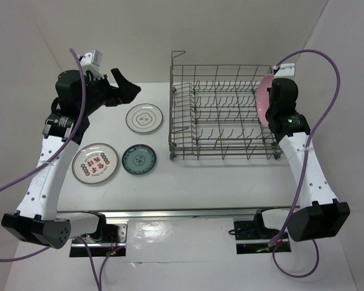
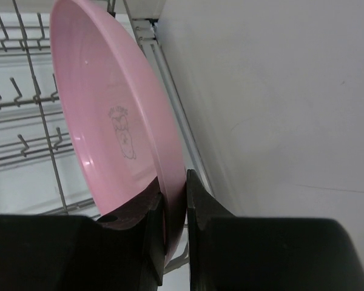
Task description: Load the plates into the dish rack
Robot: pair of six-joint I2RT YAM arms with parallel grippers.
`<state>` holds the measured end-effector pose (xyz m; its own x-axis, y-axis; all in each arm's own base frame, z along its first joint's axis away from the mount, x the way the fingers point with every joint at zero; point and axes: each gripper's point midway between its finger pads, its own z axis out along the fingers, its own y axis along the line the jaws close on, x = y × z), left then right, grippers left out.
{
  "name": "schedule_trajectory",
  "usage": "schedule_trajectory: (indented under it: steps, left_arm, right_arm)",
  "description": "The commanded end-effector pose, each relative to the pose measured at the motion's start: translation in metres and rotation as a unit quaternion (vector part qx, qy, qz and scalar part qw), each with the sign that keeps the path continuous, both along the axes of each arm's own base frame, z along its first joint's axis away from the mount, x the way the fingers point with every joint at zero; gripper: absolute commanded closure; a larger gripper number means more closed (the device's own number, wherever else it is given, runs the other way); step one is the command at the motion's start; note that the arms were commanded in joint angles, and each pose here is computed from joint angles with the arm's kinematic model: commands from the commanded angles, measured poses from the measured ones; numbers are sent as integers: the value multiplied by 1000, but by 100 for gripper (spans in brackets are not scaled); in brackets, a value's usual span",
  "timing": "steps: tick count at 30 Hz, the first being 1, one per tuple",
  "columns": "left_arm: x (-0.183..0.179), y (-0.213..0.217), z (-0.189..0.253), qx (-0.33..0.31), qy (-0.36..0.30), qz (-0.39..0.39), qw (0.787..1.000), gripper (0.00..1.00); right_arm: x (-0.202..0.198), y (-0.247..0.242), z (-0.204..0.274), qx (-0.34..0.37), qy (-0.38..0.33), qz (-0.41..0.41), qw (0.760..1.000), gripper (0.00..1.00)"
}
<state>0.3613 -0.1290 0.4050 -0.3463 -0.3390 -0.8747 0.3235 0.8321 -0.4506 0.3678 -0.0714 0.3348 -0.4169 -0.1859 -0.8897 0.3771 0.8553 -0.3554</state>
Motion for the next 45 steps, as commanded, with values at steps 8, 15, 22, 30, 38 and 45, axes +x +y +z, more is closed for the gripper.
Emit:
schedule_trajectory:
  steps: [8,15,22,30,38,45]
  left_arm:
    - [5,1,10,-4,-28,-12,1000,0]
    - [7,-1,7,-4,-23,-17,1000,0]
    - [8,-1,5,-4,-23,-17,1000,0]
    - [8,-3,1,-4,-19,-22,1000,0]
    - [12,-5,-6,-5,-14,-26,1000,0]
    - [12,-6,-8,-6,-15,-31,999,0]
  right_arm:
    - [17,-21,29,-40,-53,-33,997,100]
    - [17,-25,9,-49,-41,-48,997,100]
    - [23,-26,-5,-47,-32,-55,997,100]
    - [30,-33,-25,-45,-18,-64,997,100]
    - [29,-31,-38,-46,-8,-52,998,100]
    - [30,-29,-53,-39,2,-49,998,100]
